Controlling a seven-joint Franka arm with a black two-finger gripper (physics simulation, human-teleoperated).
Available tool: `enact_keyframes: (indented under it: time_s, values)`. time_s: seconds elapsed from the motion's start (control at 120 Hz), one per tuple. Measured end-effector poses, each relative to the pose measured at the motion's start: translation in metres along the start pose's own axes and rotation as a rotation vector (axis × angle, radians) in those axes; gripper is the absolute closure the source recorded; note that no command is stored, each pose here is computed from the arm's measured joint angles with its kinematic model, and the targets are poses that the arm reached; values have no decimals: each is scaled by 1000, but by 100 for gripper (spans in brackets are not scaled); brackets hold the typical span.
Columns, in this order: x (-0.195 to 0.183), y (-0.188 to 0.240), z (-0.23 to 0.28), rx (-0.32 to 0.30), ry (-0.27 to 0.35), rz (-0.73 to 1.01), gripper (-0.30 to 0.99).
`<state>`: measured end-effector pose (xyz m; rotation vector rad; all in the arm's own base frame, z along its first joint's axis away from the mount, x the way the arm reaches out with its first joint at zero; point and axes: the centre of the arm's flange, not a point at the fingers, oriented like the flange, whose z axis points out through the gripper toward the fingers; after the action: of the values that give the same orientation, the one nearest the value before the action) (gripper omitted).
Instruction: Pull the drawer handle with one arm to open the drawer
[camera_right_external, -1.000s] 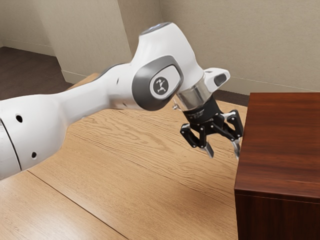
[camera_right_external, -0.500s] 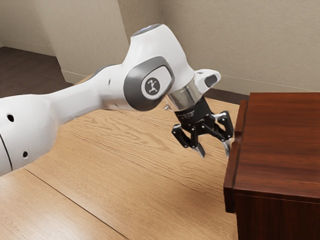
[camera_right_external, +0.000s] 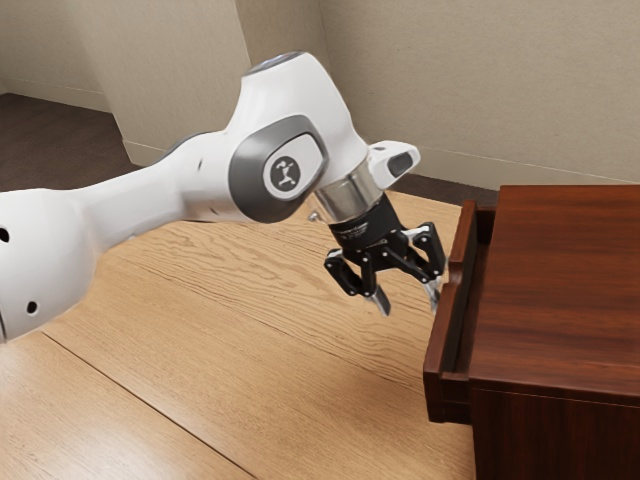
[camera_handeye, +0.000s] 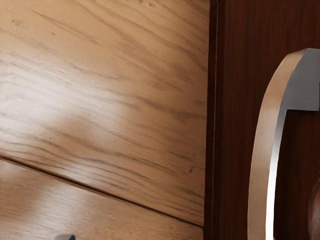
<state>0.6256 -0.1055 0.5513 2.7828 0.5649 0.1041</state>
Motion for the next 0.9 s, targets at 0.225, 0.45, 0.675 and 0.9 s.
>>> enact_keyframes:
  time_s: [0.225, 0.45, 0.675, 0.9]
  values:
    - [0, -16, -3, 10, 0, -9, 27]
    - [0, -31, -8, 16, 2, -17, 28]
    - [0, -42, -12, 15, 7, -14, 28]
    - [1, -51, -16, 17, 12, -6, 28]
